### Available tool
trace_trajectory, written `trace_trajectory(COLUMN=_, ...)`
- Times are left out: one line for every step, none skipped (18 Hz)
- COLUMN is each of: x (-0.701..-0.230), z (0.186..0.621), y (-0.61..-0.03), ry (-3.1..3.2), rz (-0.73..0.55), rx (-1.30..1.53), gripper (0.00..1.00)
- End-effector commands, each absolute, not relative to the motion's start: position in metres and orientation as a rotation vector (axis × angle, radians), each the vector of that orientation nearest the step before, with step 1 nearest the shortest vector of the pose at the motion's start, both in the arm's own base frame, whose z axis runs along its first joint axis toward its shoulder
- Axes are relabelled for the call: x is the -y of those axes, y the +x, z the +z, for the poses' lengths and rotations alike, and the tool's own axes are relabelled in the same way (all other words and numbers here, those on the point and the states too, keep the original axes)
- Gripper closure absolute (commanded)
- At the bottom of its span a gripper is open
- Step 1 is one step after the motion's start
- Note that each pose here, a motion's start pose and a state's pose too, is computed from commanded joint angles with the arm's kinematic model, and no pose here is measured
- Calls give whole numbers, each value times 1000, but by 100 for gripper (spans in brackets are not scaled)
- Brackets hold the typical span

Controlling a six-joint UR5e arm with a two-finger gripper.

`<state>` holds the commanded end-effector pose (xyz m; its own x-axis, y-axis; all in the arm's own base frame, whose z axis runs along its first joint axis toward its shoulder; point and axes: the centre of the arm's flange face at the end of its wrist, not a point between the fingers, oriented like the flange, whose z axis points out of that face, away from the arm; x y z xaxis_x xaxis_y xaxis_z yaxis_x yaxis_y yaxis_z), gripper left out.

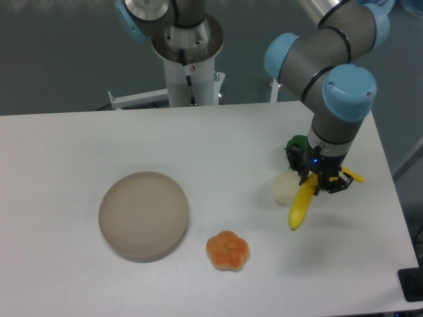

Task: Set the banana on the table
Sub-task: 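Carry the yellow banana in the gripper across the table toward the plate side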

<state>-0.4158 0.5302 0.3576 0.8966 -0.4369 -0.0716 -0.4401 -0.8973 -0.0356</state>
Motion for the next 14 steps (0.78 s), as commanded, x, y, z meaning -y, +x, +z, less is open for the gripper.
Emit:
trace_trajectory(x=-531, z=358, y=-414, ry=-3009, rz=95, rx=-701, gripper=94)
trace_trajectory(x=-532, z=357, y=-413, ry=-3009, rz=93, rx=-701, gripper=94)
trace_trajectory(x=-533, z=357, y=-412, ry=-3011, rz=94, rx=-697, gripper=94)
trace_trajectory(x=-534, z=356, y=-410, ry=-3012, rz=92, rx=-697, gripper=94)
trace_trajectory(x=-535, z=355, y=-409, ry=-3013, rz=89, rx=-697, gripper=93)
trace_trajectory(x=-534, z=355, y=-406, ry=-3014, rz=85, rx=-697, gripper=93)
trace_trajectory(x=-532, z=355, y=-403, ry=-3012, rz=82, rx=-702, gripper=93)
trace_trajectory(x=-531, z=355, y=-398, ry=-3015, rz=79, rx=-705, gripper=92)
trace_trajectory(x=-528, z=357, y=-392, ry=-3014, rz=75, rx=-712, gripper=92)
trace_trajectory(x=-521, z=352, y=-383, ry=-3020, rz=57, rx=-725, gripper=92)
trace_trajectory(x=-515, z=349, y=-374, ry=-3021, rz=40, rx=-733, gripper=92)
trace_trajectory(x=-504, z=346, y=-361, ry=-3026, rz=30, rx=-741, gripper=92)
trace_trajectory(x=-496, z=339, y=-352, ry=-3034, rz=13, rx=-748, gripper=93)
trace_trajectory(x=-488, z=335, y=-342, ry=-3037, rz=-5, rx=-753, gripper=93)
